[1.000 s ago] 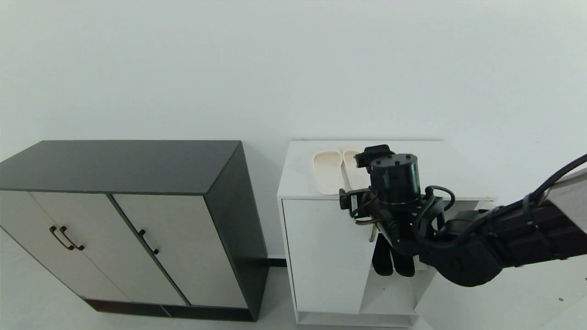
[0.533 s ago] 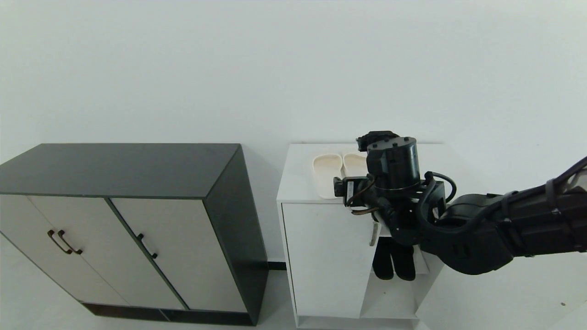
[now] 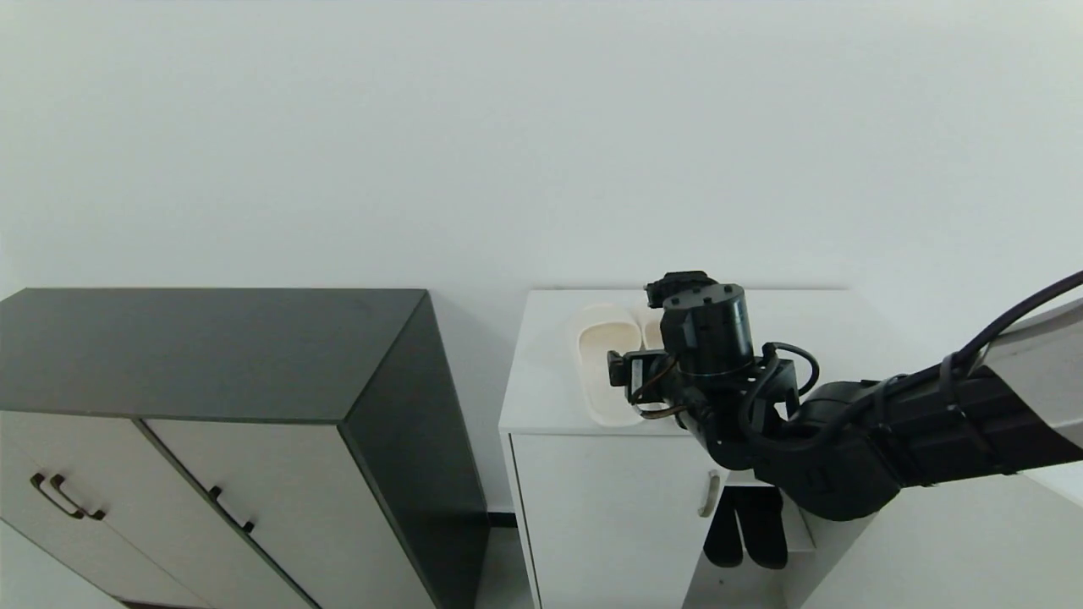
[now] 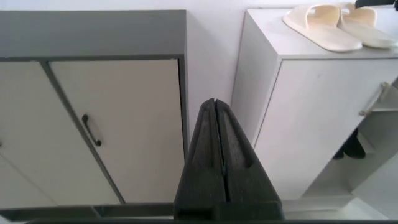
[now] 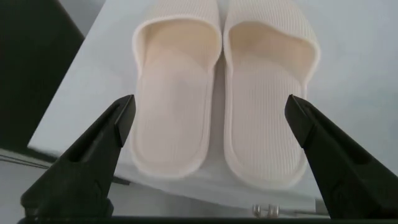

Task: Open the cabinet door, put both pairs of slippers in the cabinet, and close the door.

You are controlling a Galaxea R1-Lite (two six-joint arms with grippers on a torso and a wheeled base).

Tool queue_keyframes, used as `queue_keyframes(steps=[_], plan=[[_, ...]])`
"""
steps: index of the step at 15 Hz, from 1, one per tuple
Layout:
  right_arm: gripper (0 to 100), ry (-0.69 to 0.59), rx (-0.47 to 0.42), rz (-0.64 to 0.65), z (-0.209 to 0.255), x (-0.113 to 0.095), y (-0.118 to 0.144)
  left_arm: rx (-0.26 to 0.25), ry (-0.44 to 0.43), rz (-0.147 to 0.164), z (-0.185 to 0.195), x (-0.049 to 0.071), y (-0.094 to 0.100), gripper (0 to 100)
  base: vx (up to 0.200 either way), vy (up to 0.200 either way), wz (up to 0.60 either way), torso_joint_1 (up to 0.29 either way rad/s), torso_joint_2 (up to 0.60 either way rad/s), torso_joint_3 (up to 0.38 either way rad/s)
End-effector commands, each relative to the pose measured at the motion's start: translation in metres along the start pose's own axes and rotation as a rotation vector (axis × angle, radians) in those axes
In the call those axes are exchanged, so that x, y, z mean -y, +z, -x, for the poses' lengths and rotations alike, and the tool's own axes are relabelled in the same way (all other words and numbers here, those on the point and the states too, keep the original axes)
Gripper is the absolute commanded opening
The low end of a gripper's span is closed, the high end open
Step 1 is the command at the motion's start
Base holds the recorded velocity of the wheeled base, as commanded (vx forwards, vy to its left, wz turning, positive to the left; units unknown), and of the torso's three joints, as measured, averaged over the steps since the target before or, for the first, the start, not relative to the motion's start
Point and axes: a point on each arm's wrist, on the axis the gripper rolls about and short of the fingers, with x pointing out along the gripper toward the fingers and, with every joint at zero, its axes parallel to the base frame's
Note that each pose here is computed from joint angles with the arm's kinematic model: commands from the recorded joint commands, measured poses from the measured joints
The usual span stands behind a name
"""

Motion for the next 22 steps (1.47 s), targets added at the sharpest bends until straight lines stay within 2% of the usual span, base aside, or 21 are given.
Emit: queue_keyframes(steps=[1,8,13,19,20,22], plan=[[100,-0.005,-0.031,0.016,-0.007,-0.002,-0.014,0.000,0.001,0.000,0.000,0.000,0.000,0,0.200,0.000,0.00,0.007,0.00,0.002],[100,-0.006,-0.033,0.006,-0.023,-0.004,-0.035,0.000,0.001,0.000,0.000,0.000,0.000,0,0.029,0.000,0.00,0.000,0.00,0.001],[100,-0.018,-0.009,-0.004,-0.052,-0.009,-0.037,0.000,0.001,0.000,0.000,0.000,0.000,0,0.000,0.000,0.00,0.000,0.00,0.000],[100,-0.045,0.038,0.015,-0.085,-0.003,-0.029,0.000,0.001,0.000,0.000,0.000,0.000,0,0.000,0.000,0.00,0.000,0.00,0.000],[0,-0.044,0.037,0.015,-0.085,-0.004,-0.030,0.000,0.001,0.000,0.000,0.000,0.000,0,0.000,0.000,0.00,0.000,0.00,0.000],[0,-0.045,0.037,0.015,-0.086,-0.004,-0.030,0.000,0.001,0.000,0.000,0.000,0.000,0,0.000,0.000,0.00,0.000,0.00,0.000]])
